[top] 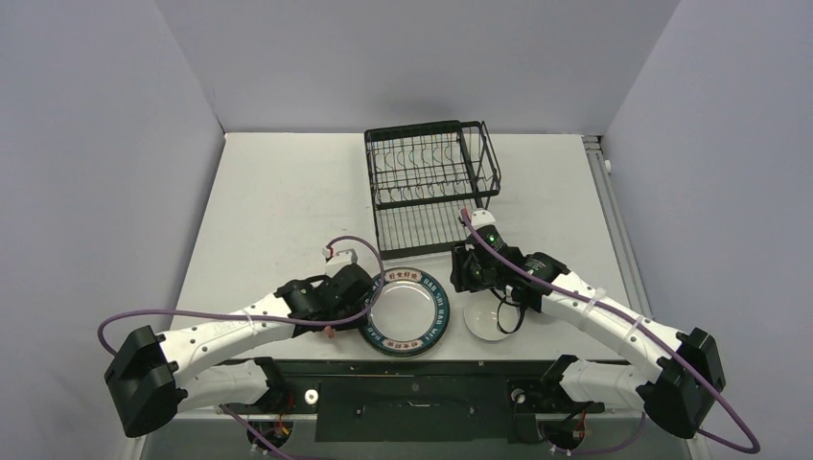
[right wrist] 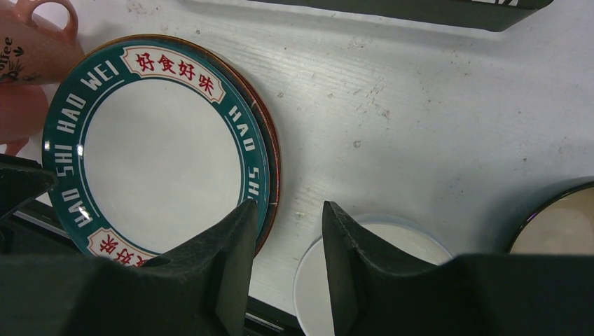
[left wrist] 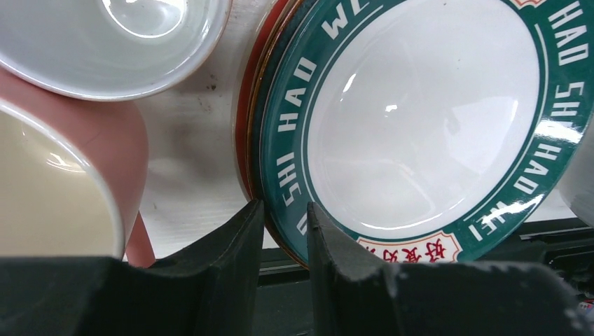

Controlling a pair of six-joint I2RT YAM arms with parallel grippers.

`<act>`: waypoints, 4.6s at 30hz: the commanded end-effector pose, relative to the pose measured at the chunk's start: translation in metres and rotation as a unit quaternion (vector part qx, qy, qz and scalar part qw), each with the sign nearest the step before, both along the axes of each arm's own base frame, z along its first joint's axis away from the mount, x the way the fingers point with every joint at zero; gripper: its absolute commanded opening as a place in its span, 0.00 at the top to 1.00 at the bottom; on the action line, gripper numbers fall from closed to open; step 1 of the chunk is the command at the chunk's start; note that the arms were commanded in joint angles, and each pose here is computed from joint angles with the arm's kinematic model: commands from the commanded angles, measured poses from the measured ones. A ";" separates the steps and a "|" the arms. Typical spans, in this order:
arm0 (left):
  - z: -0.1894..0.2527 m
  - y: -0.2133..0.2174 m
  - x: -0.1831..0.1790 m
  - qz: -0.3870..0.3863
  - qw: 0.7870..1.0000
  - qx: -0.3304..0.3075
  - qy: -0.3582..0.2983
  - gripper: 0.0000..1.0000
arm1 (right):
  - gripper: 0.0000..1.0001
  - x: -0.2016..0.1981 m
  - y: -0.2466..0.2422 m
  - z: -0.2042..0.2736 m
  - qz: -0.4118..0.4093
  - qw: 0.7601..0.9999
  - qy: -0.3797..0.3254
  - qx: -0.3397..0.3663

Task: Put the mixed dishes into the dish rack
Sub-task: Pick up the plate from the corner of the board.

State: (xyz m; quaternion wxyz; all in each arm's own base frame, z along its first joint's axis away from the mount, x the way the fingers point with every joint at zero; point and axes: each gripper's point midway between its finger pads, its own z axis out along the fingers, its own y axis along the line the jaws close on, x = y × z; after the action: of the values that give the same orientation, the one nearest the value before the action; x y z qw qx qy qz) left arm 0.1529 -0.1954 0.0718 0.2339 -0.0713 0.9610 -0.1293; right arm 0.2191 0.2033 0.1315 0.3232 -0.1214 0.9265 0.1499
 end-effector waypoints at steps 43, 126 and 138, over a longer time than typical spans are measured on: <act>-0.032 -0.008 0.008 -0.011 1.000 0.023 0.010 1.00 | 0.63 -0.033 0.025 -0.041 0.060 0.991 0.104 0.058; 0.107 -0.046 0.033 -0.116 0.979 -0.078 -0.149 0.33 | 1.00 -0.016 -0.017 0.076 0.006 0.995 -0.020 0.100; 0.129 -0.027 0.029 -0.142 0.964 -0.089 -0.204 0.13 | 1.00 -0.018 -0.030 0.117 0.029 0.995 -0.052 0.086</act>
State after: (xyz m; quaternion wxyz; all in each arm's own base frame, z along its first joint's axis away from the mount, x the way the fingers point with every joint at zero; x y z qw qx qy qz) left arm 0.1807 -0.2281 0.1850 0.3687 0.0613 0.8943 -0.2459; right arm 0.1979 0.1752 0.2092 0.3304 -0.1125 0.9118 0.2162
